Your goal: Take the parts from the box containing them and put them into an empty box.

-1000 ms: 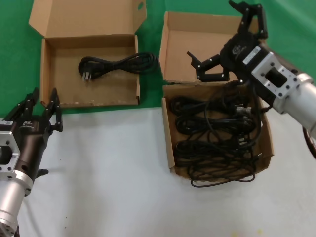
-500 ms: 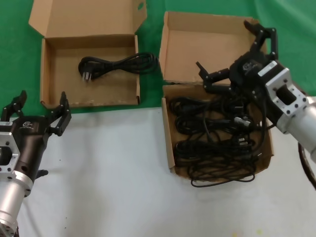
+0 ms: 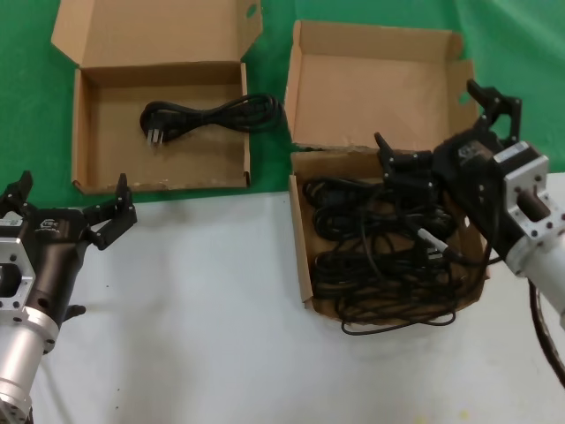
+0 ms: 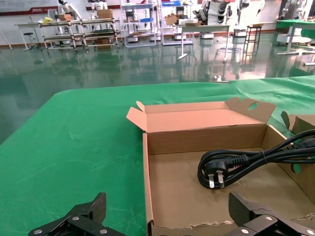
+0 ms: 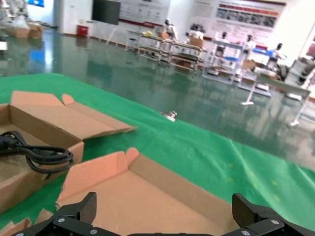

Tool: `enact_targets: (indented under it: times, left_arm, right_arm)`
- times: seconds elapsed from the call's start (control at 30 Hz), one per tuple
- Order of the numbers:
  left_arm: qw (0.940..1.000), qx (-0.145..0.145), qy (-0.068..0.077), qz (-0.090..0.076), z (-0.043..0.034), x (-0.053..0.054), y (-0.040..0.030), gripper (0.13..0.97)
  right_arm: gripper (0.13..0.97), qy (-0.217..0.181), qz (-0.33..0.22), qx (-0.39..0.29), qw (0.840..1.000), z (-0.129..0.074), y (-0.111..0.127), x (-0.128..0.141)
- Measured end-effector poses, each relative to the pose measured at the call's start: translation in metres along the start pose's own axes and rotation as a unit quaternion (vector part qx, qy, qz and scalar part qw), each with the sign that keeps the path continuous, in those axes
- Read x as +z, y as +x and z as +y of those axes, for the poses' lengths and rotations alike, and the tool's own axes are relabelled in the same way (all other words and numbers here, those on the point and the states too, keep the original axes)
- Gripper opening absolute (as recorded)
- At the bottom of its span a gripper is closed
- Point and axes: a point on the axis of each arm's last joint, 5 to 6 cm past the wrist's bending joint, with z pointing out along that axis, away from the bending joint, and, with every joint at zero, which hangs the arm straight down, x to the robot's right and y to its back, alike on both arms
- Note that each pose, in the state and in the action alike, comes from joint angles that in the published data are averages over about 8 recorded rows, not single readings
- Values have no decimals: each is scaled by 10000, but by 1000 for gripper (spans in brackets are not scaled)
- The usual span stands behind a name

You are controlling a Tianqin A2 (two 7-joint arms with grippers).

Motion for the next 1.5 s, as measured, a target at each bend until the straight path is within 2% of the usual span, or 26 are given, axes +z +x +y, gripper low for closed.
enact_targets:
  times: [0.1,0.4,1.03,1.5]
  left_arm:
    - [10000,-1,-3,-2,2,-1,0,840]
    - [10000,-6,-11,-9,9,-6,-1,935]
    - [10000,-14,-28,-22,21,-14,-3,966]
    - [10000,-15,-30,-23,22,-15,-3,966]
  right_arm:
    - [966,-79,87,174,9998,57,-22,-61]
    - [966,-331,361,679,9965,223,-87,-252]
    - [966,-886,972,1604,9782,529,-209,-675]
    - [966,-922,1012,1656,9766,546,-216,-703]
